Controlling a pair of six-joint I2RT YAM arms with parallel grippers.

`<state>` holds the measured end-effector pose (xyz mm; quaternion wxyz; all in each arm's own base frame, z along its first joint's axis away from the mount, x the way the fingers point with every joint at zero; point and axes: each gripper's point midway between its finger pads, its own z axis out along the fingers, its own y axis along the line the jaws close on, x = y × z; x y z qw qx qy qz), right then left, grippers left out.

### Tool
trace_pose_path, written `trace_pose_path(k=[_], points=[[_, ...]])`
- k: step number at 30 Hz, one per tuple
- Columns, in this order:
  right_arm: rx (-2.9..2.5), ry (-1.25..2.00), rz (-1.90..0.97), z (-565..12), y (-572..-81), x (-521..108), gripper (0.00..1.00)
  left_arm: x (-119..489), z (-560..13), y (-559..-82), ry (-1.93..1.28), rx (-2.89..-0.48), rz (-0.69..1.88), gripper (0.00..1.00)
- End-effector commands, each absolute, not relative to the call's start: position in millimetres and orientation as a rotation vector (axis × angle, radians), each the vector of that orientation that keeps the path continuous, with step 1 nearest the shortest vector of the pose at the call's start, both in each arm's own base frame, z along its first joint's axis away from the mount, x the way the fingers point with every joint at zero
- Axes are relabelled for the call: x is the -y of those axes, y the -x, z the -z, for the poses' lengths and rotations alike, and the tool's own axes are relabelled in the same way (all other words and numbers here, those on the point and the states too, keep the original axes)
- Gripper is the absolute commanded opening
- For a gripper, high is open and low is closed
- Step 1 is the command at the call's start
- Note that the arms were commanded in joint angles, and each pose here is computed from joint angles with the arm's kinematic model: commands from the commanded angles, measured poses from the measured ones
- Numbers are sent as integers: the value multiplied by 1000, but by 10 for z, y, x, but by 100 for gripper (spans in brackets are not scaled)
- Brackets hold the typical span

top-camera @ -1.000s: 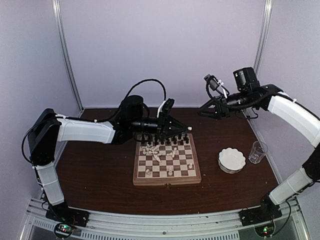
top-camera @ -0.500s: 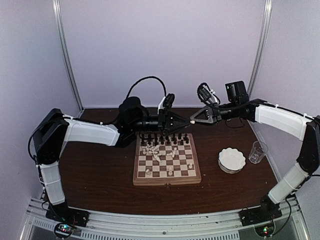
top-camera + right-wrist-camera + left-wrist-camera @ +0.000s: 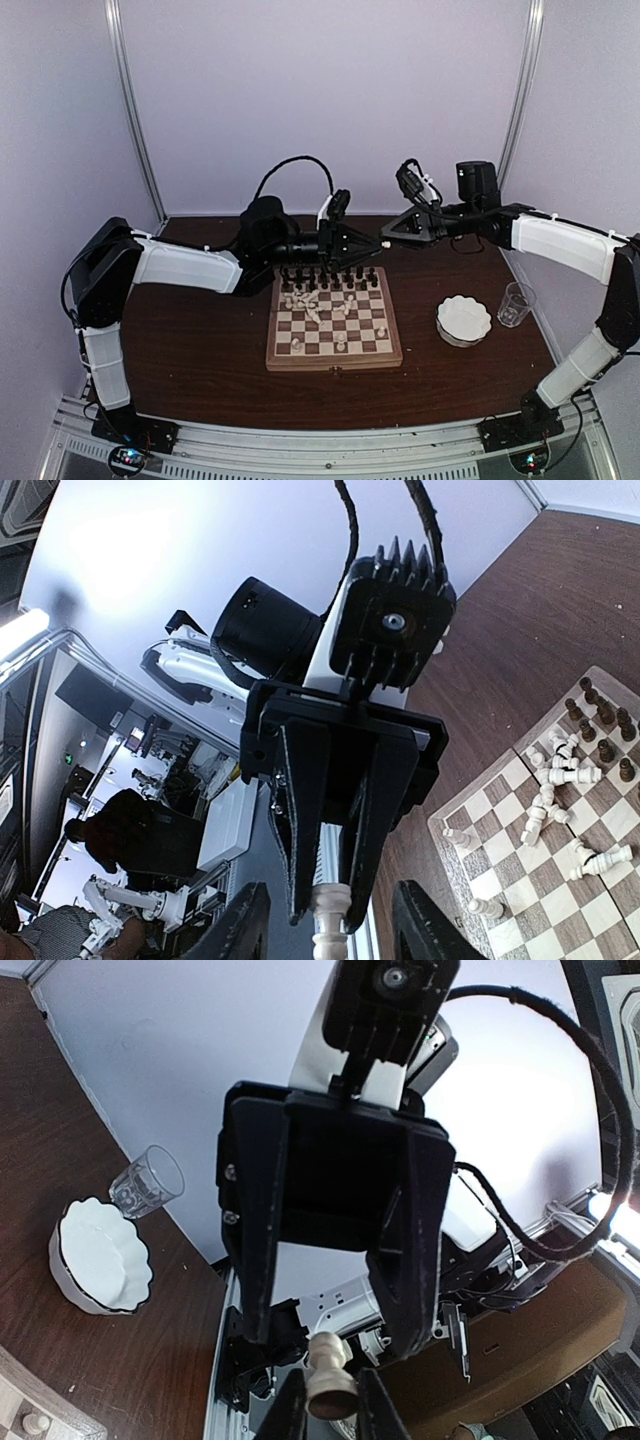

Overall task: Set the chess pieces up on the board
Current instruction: Pass from the right arm to the left, then pass from the left arm to the right

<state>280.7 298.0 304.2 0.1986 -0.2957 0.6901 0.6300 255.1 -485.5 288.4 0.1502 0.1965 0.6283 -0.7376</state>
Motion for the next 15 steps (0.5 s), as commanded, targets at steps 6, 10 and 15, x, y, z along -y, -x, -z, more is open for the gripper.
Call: trace_pose_path(k=[6,10,15], points=[[-1876,877,-1807,-3127,-2611,-2947,36,4798,-3064,-2620,-533,-1707,2113,4],[-1868,884,-1803,-3147,-2592,-2941,30,4805,-3023,-2634,-523,-1721,2108,4],[-1870,881,-1802,-3141,-2594,-2941,25,4802,-2978,-2652,-506,-1734,2103,4]])
